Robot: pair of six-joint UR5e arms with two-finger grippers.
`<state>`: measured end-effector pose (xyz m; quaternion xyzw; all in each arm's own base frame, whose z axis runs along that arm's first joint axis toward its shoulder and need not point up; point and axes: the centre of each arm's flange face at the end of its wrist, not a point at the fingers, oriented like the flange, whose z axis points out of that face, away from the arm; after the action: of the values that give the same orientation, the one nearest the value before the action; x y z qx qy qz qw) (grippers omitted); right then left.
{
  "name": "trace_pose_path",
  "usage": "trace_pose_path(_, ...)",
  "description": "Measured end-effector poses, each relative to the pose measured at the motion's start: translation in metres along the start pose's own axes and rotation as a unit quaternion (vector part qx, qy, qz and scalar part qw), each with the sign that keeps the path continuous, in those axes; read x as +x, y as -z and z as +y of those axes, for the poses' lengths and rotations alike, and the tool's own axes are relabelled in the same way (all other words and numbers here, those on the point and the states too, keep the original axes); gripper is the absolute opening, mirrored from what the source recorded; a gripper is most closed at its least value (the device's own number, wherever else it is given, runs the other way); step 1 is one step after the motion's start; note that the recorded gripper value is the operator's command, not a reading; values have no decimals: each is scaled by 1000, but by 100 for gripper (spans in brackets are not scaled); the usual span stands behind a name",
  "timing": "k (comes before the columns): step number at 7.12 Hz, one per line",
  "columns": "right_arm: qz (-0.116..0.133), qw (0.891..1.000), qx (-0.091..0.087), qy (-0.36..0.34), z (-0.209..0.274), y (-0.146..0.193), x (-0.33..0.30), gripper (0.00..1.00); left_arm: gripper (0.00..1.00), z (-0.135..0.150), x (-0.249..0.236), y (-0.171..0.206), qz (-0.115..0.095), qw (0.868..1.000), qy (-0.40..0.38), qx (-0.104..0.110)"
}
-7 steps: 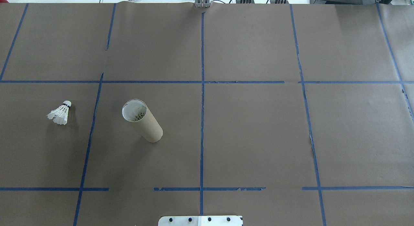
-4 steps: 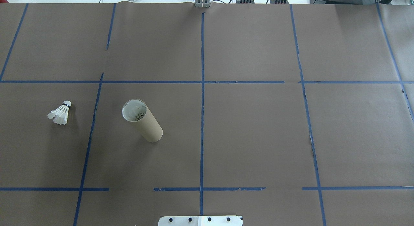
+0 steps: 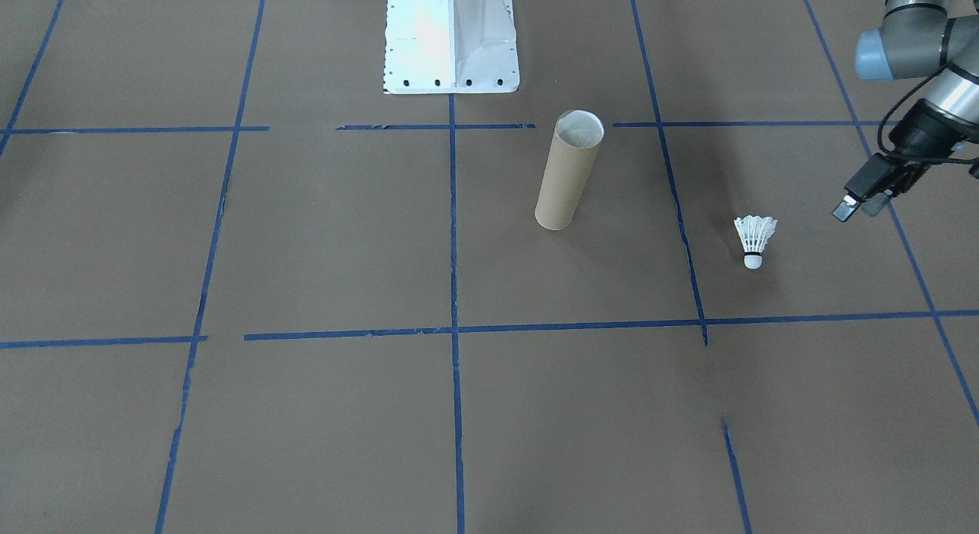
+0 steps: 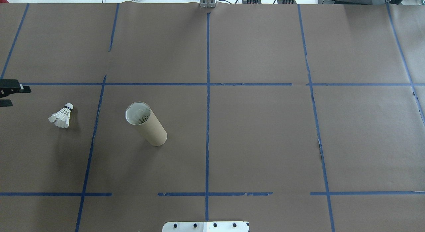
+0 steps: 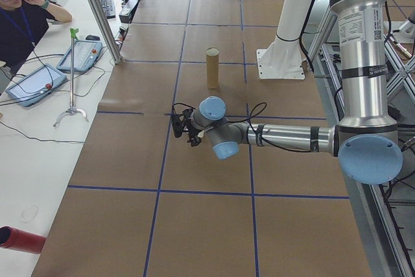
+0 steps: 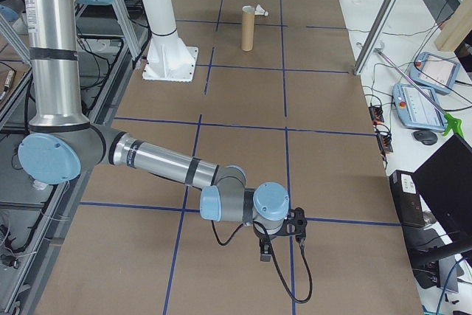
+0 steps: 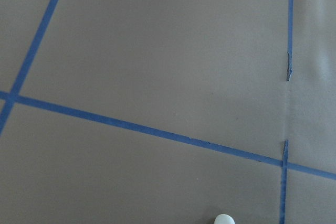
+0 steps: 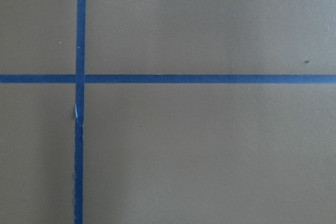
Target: Collect badminton balls into bucket
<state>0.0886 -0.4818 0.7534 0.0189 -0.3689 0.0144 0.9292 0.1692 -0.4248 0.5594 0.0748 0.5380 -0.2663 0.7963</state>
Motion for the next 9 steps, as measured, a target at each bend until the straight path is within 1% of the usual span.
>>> trace_pose_path(1, 0, 1000, 0, 0, 0, 0, 0, 100, 100, 30, 7, -21, 7, 998, 61, 2)
trace_pose_path(2, 0, 1000, 0, 0, 0, 0, 0, 100, 100, 55, 12, -38, 11, 993, 115, 7)
trace_pose_path(3, 0, 1000, 0, 0, 0, 0, 0, 100, 100, 72, 14, -49, 12, 988, 155, 10)
trace_pose_path(4, 0, 1000, 0, 0, 0, 0, 0, 100, 98, 79, 15, -54, 12, 982, 186, 10)
trace_pose_path(5, 0, 1000, 0, 0, 0, 0, 0, 100, 62, 82, 15, -55, 11, 978, 207, 10)
trace_pose_path(6, 0, 1000, 0, 0, 0, 0, 0, 100, 33, 83, 14, -57, 12, 973, 229, 13)
trace_pose_path(7, 0, 1000, 0, 0, 0, 0, 0, 100, 27, 82, 14, -57, 13, 969, 247, 19)
trace_pose_path(8, 0, 1000, 0, 0, 0, 0, 0, 100, 27, 81, 14, -58, 15, 966, 258, 24)
trace_pose_path(9, 0, 1000, 0, 0, 0, 0, 0, 100, 22, 81, 13, -59, 14, 964, 263, 26)
